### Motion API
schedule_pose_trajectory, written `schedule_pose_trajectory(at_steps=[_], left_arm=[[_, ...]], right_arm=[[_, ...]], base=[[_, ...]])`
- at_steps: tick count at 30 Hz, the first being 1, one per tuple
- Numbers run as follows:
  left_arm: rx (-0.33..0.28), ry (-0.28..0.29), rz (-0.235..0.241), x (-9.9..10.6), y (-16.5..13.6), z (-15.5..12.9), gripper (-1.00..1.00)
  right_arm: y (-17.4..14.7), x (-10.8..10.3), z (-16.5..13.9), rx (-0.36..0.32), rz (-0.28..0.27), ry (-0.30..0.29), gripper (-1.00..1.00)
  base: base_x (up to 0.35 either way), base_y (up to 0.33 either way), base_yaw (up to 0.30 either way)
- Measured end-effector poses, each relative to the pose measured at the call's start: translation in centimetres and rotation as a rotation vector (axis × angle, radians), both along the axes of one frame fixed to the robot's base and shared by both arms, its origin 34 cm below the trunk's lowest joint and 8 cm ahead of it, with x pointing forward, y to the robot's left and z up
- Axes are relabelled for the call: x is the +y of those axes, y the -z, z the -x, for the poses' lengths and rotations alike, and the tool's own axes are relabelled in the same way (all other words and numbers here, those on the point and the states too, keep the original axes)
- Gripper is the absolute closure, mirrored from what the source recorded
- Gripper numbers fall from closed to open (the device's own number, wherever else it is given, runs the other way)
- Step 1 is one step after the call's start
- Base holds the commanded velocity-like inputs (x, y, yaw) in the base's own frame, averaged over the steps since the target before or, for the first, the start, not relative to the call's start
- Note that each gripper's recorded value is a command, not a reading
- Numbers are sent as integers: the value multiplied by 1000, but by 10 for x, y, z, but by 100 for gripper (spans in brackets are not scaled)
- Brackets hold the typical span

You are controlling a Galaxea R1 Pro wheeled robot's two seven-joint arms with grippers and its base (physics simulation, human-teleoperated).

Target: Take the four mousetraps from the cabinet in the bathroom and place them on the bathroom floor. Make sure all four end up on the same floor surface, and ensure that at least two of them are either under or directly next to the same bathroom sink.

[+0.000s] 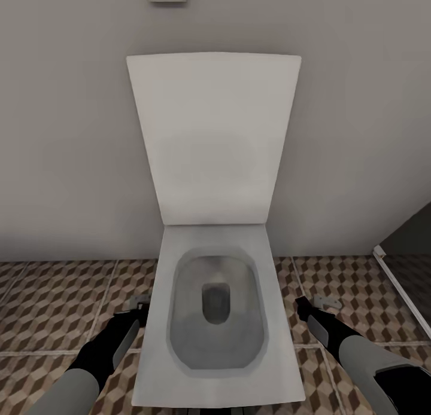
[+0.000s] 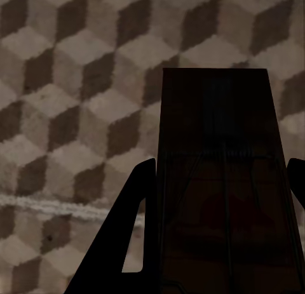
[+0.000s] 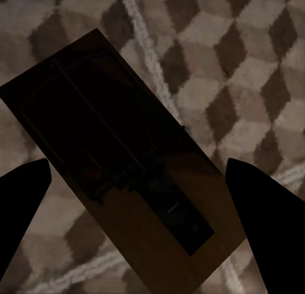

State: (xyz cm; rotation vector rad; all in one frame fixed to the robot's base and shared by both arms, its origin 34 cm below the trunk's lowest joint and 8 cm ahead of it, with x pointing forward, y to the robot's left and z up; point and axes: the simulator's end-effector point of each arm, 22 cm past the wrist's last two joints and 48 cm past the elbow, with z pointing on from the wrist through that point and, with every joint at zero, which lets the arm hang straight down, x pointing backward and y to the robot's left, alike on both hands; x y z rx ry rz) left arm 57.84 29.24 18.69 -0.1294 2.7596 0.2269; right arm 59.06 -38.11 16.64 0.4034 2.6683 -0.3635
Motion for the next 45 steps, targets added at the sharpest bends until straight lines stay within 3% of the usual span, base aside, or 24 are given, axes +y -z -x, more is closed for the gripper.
schedule_pose_trajectory(at_steps=[25, 38, 45], left_arm=[[-9, -2, -8, 1, -3, -3, 100], [-13, -23, -16, 8, 11, 10, 100], [16, -28, -27, 13, 24, 28, 100]], right_arm=[[-1, -5, 0, -1, 5, 4, 100], [1, -11, 7, 9, 19, 10, 100], [2, -13, 9, 9, 26, 11, 100]], base=[[0, 0, 0], [0, 0, 0], [0, 0, 0]])
